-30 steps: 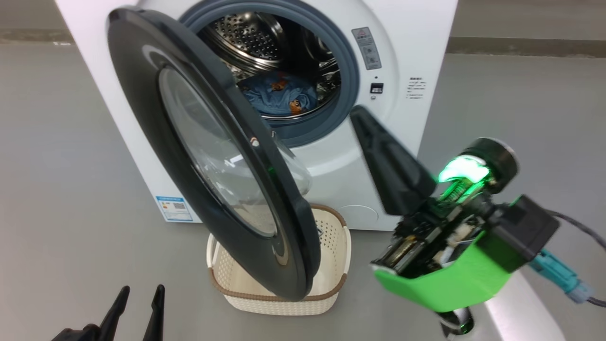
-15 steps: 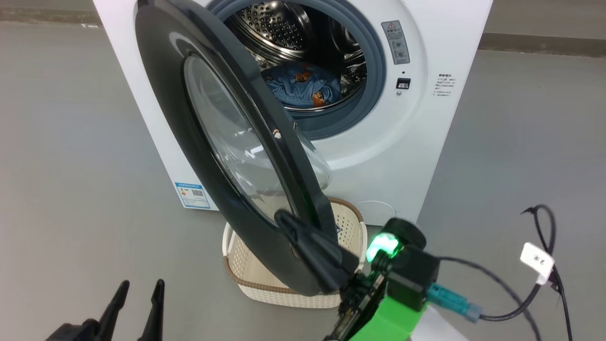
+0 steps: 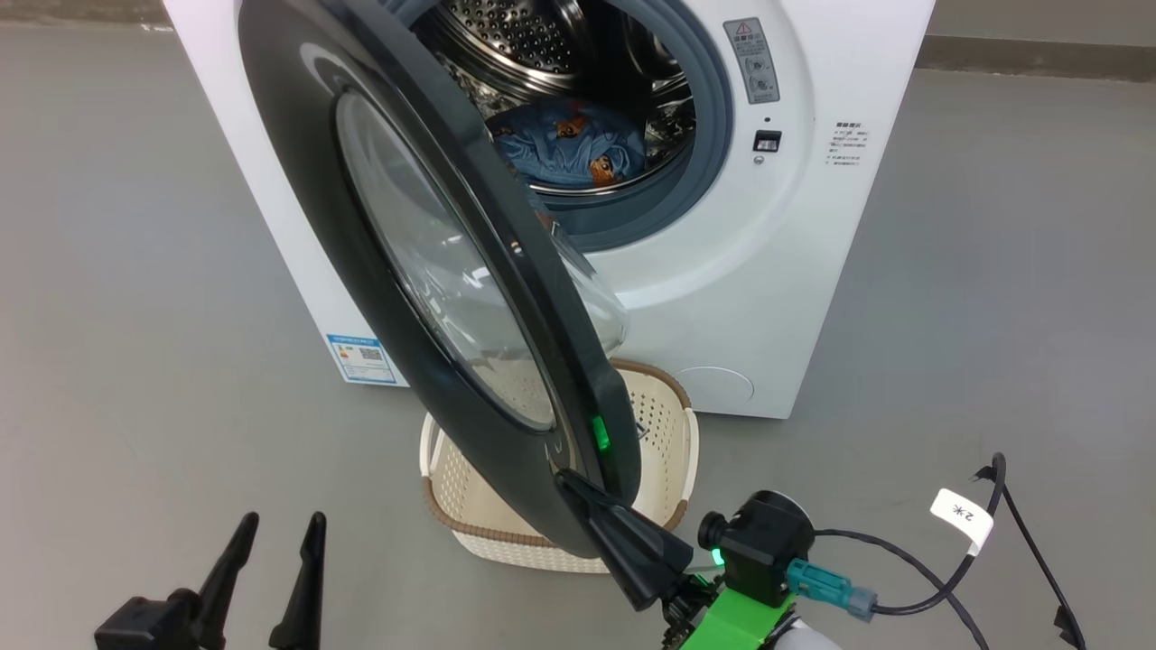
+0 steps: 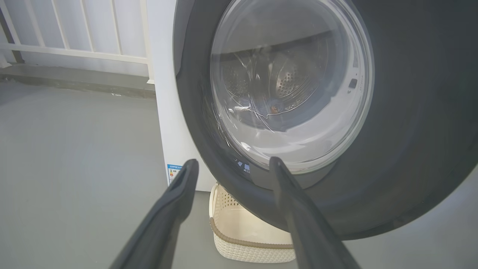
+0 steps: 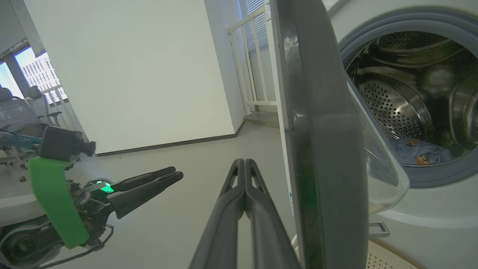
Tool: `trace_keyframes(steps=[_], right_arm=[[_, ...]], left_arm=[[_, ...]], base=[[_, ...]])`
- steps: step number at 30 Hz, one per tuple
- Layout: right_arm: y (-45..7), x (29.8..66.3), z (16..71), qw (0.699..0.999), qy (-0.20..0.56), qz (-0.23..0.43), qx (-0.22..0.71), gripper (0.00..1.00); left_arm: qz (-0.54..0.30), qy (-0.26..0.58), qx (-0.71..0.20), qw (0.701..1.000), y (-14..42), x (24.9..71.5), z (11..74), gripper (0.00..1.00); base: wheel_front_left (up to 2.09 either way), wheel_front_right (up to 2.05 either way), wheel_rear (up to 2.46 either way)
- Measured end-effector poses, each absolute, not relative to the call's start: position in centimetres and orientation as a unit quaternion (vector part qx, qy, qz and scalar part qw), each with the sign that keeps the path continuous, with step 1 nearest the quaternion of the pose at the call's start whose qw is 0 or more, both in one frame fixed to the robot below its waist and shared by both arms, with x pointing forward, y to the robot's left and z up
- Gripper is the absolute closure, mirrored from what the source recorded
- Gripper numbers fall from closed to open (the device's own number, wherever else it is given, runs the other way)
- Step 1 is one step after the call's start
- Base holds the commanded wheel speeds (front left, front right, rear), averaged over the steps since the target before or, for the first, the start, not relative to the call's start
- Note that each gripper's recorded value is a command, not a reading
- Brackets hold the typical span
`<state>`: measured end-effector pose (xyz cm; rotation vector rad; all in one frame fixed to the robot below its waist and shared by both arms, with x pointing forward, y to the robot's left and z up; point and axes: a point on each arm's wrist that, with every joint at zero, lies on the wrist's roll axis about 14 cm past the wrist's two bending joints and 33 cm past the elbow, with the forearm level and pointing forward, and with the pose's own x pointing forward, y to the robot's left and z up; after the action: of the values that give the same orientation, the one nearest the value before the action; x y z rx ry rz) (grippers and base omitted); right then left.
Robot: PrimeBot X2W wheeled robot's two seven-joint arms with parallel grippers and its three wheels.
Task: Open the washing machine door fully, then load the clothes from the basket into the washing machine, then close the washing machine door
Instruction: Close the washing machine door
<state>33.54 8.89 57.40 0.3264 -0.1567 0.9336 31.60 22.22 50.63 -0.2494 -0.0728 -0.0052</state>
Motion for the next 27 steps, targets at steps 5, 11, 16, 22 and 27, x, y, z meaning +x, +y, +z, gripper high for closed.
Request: trace_keyframes(steps=[5, 11, 16, 22, 27], right_arm=[[8.7, 34.1, 55.8, 0.883, -0.05, 0.439, 0.157, 1.0], [8.4, 34.8, 55.0, 0.888, -0.037, 0.43, 0.16, 1.0], [8.4, 35.1, 54.7, 0.889, -0.03, 0.426, 0.166, 1.0], [7.9, 36.0, 54.4, 0.893, -0.026, 0.415, 0.173, 1.0], [7.5, 36.8, 54.2, 0.897, -0.024, 0.403, 0.18, 1.0]], left_arm=[[-0.005, -0.033, -0.126, 0.992, 22.0, 31.6, 50.4, 0.0], [-0.003, -0.036, -0.128, 0.991, 22.1, 31.7, 50.7, 0.0], [0.001, -0.034, -0.128, 0.991, 22.3, 31.6, 50.5, 0.0], [0.002, -0.029, -0.129, 0.991, 22.3, 31.6, 50.3, 0.0], [0.003, -0.028, -0.128, 0.991, 22.4, 31.9, 50.3, 0.0]], base=[[0.0, 0.0, 0.0], [0.0, 0.0, 0.0], [0.0, 0.0, 0.0], [0.0, 0.0, 0.0], [0.0, 0.0, 0.0]])
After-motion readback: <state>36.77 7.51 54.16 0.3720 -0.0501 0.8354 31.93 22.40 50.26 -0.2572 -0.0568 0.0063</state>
